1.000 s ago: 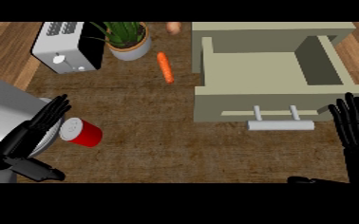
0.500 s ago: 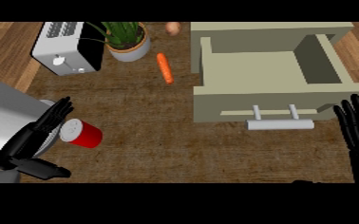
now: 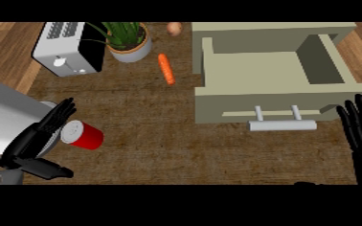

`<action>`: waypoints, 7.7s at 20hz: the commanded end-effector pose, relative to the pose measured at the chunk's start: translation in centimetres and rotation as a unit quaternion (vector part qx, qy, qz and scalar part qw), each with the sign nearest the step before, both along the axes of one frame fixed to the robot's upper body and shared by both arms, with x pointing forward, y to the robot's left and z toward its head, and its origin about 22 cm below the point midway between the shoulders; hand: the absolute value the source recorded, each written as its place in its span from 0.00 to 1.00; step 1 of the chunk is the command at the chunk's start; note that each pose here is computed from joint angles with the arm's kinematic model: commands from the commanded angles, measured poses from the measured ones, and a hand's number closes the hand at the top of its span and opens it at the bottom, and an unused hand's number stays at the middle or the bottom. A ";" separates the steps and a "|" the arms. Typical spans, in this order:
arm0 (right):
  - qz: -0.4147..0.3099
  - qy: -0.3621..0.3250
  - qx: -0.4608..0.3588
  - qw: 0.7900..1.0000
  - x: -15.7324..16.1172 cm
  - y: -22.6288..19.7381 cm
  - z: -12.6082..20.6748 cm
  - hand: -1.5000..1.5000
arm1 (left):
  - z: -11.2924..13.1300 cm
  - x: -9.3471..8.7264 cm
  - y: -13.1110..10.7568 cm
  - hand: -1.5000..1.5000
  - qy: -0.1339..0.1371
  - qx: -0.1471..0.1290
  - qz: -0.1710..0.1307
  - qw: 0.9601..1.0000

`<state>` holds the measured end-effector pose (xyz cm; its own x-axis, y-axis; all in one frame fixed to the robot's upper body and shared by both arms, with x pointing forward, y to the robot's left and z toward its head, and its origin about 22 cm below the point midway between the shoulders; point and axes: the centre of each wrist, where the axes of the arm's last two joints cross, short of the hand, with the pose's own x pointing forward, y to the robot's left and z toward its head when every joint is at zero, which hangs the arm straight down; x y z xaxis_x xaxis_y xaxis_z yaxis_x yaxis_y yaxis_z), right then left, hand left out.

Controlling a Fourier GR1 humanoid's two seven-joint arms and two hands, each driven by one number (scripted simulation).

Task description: Pick up the can, place it into the drawer and close the drawer

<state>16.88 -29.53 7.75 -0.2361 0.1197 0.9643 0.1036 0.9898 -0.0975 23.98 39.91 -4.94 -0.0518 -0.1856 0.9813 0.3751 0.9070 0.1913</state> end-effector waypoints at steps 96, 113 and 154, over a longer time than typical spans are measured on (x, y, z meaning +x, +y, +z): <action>-0.013 -0.012 0.010 1.000 -2.9 -0.3 1.8 0.00 | 30.6 16.1 -40.3 1.00 -0.102 -0.062 0.123 0.985; 0.001 -0.011 0.006 1.000 -1.3 0.1 2.0 0.00 | 27.4 17.7 -42.4 1.00 -0.096 -0.007 0.133 0.986; 0.011 -0.064 -0.092 0.994 1.4 -0.6 4.9 0.00 | 20.2 18.6 -40.2 0.00 -0.125 0.024 0.240 0.963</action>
<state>18.06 -29.44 12.17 -0.3340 0.1875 0.9237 0.0915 0.9818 -0.1662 42.86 -0.51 16.20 -0.1994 -0.3232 0.9251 -0.1315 0.9443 0.3016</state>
